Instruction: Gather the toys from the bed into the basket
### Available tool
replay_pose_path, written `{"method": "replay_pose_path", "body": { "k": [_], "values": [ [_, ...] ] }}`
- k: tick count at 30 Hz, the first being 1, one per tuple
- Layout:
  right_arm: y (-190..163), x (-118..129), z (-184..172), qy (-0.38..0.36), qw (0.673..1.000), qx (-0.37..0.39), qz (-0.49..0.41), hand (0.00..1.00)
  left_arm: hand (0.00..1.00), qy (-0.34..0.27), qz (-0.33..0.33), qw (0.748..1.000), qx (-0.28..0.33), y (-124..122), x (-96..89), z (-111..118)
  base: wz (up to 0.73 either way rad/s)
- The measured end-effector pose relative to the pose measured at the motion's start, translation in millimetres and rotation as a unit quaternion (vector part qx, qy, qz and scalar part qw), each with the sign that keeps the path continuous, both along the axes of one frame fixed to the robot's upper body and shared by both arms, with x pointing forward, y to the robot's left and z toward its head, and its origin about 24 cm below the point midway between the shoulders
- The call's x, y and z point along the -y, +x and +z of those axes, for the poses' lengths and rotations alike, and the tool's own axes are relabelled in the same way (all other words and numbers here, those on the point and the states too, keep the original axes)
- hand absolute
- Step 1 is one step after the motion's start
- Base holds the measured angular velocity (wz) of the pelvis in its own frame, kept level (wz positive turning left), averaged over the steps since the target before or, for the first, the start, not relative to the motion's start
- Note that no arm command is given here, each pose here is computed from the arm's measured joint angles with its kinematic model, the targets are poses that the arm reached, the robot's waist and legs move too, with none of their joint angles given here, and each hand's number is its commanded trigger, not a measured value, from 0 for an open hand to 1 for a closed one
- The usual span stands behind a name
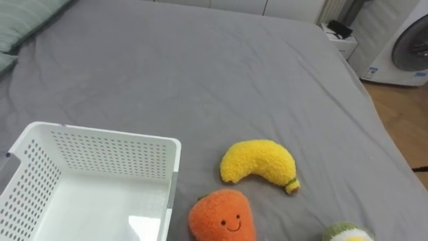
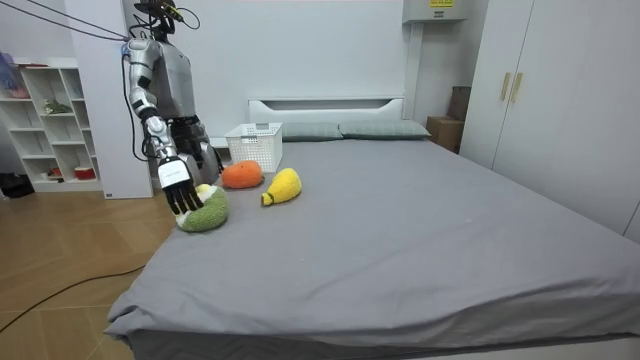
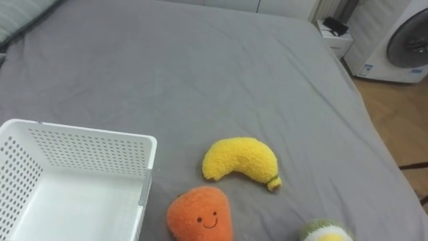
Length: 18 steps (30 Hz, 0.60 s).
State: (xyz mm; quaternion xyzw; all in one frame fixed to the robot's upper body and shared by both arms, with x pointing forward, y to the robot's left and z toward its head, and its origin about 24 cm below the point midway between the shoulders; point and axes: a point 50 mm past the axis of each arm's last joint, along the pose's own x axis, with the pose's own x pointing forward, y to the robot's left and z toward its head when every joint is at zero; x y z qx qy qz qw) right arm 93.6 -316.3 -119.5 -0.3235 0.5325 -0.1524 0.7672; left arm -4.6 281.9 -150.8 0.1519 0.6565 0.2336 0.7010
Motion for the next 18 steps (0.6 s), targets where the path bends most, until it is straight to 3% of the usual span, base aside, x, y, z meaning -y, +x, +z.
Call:
{"method": "replay_pose_path", "body": {
  "k": [18],
  "values": [
    [1.1,-8.9,-2.4,-0.006,1.000,0.009,0.001,1.00,0.00,-0.016,0.006,1.000,-0.004,0.2,3.0,-2.7,0.00]
  ]
}}
